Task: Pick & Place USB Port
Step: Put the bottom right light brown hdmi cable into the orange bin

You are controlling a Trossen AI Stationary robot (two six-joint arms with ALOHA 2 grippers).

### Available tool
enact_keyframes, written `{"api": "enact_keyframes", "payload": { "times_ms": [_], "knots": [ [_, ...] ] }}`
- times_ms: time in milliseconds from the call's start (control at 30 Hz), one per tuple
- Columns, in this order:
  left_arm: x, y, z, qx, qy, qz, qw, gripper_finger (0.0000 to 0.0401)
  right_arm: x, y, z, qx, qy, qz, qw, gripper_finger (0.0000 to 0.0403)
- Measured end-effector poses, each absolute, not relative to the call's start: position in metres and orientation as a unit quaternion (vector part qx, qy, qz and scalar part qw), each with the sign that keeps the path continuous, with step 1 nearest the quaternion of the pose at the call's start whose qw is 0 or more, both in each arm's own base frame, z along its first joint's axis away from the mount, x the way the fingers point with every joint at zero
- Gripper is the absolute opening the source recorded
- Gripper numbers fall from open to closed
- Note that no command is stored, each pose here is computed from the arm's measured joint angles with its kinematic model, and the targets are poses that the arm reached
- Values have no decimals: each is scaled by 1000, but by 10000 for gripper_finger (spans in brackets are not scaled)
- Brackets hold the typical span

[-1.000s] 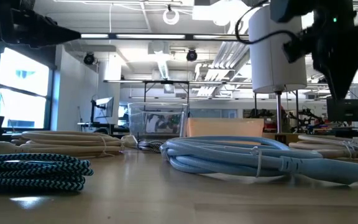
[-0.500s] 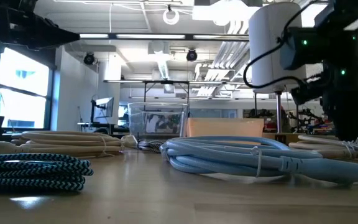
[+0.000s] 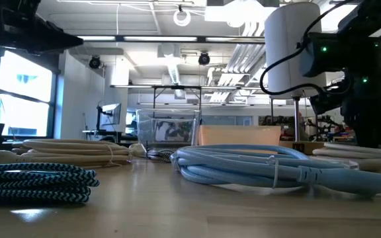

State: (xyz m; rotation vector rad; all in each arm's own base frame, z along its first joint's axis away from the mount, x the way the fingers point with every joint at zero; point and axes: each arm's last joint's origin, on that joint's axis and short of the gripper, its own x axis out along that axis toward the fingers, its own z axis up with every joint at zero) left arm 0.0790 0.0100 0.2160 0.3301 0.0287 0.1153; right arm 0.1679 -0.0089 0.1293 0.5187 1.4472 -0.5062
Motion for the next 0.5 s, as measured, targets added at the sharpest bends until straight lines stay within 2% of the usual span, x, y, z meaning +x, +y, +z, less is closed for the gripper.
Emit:
{"api": "enact_keyframes", "payload": {
  "times_ms": [167,333,500],
  "knots": [
    [79,10,214,151,24,56,987,1,177,-5,141,224,647,-214,696,28],
    [79,10,214,147,25,56,987,1,193,10,183,179,657,-200,705,28],
    [79,10,214,147,26,58,987,1,220,17,247,117,579,-211,779,28]
  ]
}}
